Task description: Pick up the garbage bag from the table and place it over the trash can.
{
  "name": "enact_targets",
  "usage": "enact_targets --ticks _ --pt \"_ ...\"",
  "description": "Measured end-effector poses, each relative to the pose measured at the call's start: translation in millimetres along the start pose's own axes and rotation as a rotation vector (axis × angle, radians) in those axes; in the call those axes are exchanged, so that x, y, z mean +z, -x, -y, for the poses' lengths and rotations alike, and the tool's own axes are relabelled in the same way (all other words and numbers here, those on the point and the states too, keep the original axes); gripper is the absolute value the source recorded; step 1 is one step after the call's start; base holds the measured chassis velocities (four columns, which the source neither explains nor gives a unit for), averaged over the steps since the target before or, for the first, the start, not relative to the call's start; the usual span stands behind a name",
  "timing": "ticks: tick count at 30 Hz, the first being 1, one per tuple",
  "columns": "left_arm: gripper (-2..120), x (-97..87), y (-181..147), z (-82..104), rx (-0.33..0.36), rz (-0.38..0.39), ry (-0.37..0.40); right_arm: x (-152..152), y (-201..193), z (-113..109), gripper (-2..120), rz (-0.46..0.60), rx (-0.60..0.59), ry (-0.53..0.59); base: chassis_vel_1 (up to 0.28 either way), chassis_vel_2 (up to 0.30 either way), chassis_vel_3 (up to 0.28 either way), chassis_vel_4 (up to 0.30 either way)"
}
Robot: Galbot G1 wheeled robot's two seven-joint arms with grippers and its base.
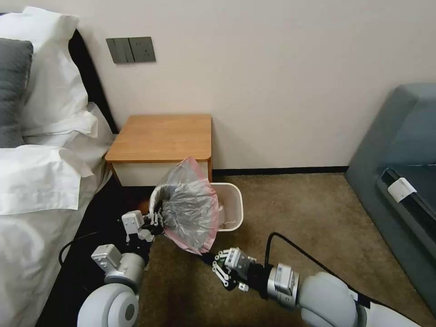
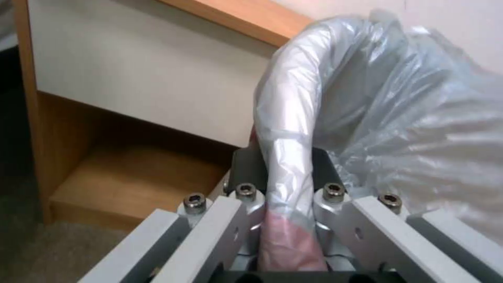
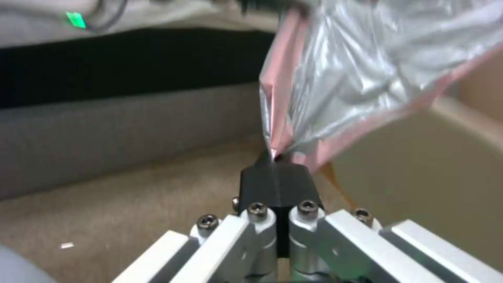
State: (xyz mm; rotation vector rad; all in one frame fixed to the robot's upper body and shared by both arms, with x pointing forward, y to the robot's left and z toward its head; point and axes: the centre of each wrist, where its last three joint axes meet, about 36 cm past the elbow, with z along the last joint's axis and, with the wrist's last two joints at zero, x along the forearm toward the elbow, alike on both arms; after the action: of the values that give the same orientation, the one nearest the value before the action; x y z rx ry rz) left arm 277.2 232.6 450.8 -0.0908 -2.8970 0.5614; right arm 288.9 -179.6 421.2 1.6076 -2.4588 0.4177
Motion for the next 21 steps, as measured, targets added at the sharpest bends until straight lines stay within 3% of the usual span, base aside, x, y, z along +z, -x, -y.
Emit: enact_targets --ticks 12,17,21 --pt "7 -9.1 -5.9 5.4 0.014 -0.016 -0.080 40.9 7.4 11.1 0 -0.051 0.054 -0.069 0.000 0.000 0.000 0.000" --pt "7 -8.1 -5.5 4.5 0.011 -0.020 -0.080 41.8 5.2 7.5 0 -0.033 0.067 -0.083 0.000 0.000 0.000 0.000" --pt "7 -6.4 -3.4 1.5 0.002 -0.024 -0.069 29.0 -1.5 -0.3 12 0.020 0.069 -0.101 0.000 0.000 0.000 0.000"
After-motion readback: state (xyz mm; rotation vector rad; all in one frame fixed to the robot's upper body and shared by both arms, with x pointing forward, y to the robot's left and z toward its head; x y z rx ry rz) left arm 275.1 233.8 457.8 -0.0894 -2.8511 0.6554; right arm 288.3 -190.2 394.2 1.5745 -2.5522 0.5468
